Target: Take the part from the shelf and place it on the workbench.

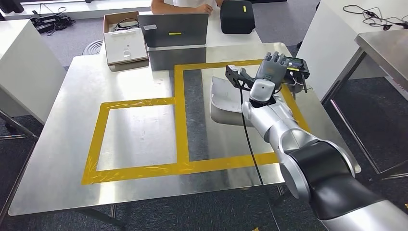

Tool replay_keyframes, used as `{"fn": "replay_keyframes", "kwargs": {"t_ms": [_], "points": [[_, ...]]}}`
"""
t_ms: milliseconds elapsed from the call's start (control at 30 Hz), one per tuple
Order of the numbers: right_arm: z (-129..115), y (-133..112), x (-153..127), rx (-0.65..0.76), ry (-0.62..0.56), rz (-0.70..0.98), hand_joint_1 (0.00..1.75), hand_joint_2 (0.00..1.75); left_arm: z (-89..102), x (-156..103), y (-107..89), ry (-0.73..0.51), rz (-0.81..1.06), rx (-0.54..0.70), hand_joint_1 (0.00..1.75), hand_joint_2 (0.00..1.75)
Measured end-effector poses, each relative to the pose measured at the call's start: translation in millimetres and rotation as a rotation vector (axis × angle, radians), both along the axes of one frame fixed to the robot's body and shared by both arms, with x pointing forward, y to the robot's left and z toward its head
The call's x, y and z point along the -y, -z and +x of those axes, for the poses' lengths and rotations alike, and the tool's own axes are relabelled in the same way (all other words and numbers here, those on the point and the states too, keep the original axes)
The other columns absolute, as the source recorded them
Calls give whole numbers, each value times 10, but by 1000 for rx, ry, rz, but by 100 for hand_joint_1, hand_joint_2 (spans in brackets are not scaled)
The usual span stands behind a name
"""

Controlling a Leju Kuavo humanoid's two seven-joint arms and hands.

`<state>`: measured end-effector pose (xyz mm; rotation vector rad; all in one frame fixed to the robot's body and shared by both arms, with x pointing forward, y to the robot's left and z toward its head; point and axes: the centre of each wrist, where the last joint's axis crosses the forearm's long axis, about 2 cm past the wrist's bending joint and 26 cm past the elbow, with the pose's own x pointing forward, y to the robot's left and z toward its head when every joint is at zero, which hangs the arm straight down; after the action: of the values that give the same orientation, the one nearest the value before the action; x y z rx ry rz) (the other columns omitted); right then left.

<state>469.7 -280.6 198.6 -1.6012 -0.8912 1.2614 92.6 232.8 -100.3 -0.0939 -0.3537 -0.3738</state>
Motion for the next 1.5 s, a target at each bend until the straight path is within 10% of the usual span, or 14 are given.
{"fn": "replay_keyframes", "kwargs": {"t_ms": [1500], "points": [[158,-429,-339,61,-92,-8,0,0,62,14,-15,-2,0,2,0,0]]}}
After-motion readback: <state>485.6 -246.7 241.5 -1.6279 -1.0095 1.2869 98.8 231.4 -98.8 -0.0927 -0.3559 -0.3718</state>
